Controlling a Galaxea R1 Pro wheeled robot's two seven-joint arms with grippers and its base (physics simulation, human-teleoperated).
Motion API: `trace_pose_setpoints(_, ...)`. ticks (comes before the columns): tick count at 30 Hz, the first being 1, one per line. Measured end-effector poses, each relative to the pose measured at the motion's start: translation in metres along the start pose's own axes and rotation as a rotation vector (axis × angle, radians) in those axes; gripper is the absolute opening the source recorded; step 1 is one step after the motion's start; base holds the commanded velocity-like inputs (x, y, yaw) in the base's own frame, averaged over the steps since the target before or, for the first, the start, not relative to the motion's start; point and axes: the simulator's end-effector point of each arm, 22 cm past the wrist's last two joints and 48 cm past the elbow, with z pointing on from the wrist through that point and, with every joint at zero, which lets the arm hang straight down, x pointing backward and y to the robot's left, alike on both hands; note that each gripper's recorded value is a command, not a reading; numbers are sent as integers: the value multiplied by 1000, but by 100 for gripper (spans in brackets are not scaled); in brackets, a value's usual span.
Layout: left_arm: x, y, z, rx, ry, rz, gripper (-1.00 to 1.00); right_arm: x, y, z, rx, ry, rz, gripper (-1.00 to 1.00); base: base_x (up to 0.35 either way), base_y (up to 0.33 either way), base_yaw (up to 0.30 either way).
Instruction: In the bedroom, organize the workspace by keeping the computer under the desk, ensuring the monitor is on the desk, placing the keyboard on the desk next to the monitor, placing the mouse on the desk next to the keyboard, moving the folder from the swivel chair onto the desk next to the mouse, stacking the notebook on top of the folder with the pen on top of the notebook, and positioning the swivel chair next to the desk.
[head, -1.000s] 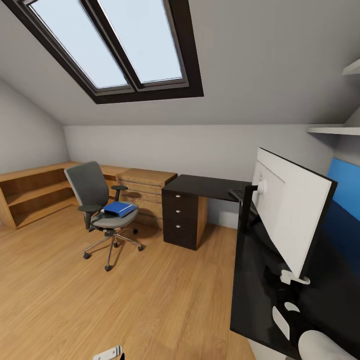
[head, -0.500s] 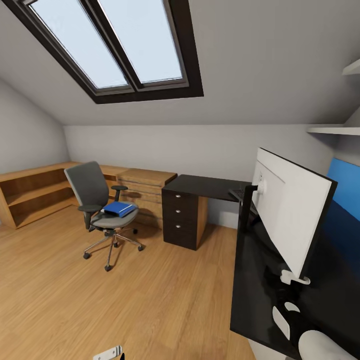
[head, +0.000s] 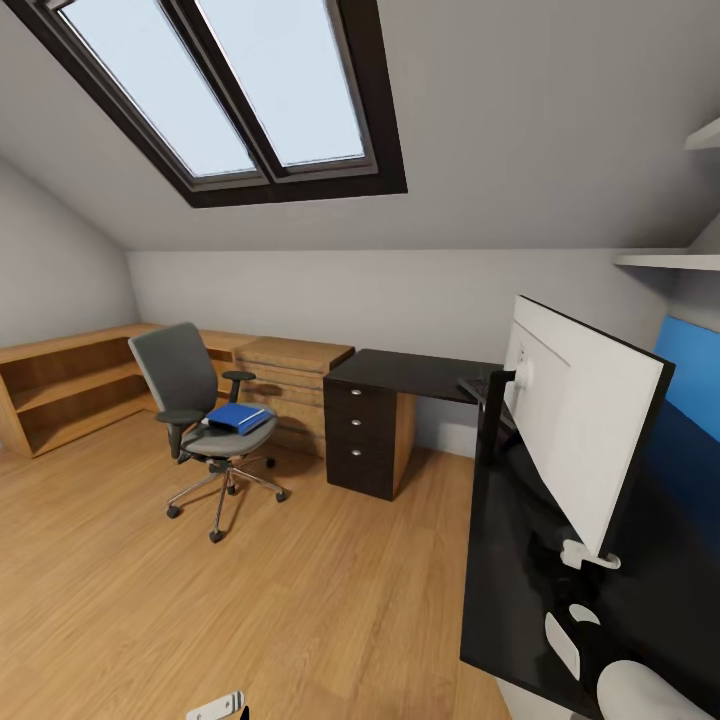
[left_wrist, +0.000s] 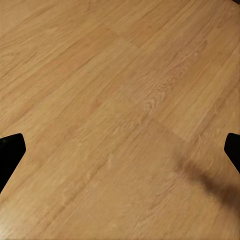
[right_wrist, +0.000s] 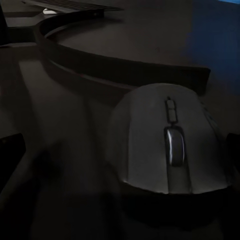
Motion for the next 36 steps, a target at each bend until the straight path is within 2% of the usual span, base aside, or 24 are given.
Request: trace_pose_setpoints(36, 0, 1, 0, -3, 0, -1, 100, 0, 0, 0, 0, 0, 0, 100, 0, -9, 0)
